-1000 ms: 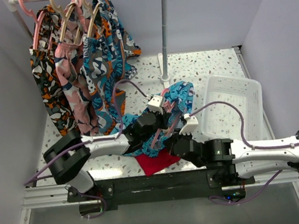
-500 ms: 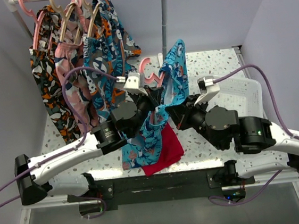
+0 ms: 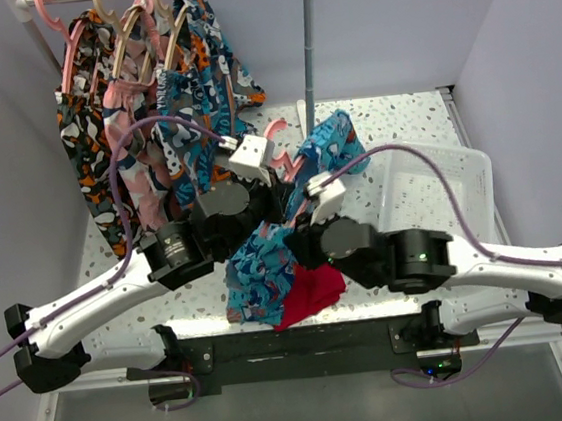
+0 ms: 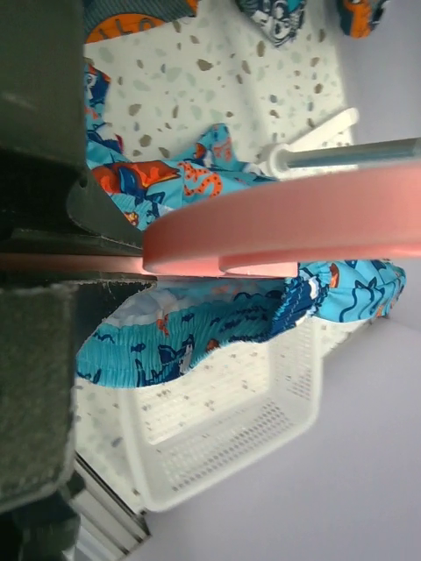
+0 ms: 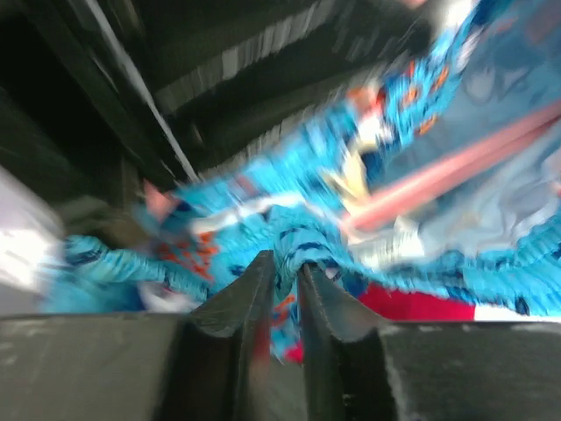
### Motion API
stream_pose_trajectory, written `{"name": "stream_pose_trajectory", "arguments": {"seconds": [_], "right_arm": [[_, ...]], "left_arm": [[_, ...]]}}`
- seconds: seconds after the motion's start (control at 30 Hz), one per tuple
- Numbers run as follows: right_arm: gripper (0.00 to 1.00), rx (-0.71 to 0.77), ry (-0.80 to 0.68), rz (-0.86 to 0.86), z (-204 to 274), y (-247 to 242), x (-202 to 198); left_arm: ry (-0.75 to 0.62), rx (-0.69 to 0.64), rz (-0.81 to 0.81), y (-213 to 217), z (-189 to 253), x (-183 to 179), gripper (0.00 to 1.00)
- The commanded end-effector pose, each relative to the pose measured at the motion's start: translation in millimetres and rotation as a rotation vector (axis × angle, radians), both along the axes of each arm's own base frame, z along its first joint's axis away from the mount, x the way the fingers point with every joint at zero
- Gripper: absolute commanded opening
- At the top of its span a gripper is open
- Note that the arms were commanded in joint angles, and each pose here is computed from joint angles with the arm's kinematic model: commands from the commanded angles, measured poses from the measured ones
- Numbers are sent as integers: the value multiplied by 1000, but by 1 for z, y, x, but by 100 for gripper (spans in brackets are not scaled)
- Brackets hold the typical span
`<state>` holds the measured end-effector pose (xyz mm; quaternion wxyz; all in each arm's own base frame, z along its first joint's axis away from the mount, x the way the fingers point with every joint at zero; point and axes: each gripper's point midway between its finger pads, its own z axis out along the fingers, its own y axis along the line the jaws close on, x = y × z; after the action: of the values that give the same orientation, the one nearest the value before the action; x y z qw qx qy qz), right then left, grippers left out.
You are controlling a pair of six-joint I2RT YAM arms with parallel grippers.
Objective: Place the shorts on the hanger
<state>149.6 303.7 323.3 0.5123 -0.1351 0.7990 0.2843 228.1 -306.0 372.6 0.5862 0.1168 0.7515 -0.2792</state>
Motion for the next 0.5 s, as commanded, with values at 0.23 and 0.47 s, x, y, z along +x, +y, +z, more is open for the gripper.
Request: {"name": "stream_pose_trajectory", "arguments": {"seconds": [0.23,0.47], "right_arm": [[68,-81,86,113,-54,0,-22],[70,-131,9,-102,-37,-54,7]], "left_arm": [[97,126,-99,16,-78,-15,0],[92,123,-111,22,-79,-19,0]]}}
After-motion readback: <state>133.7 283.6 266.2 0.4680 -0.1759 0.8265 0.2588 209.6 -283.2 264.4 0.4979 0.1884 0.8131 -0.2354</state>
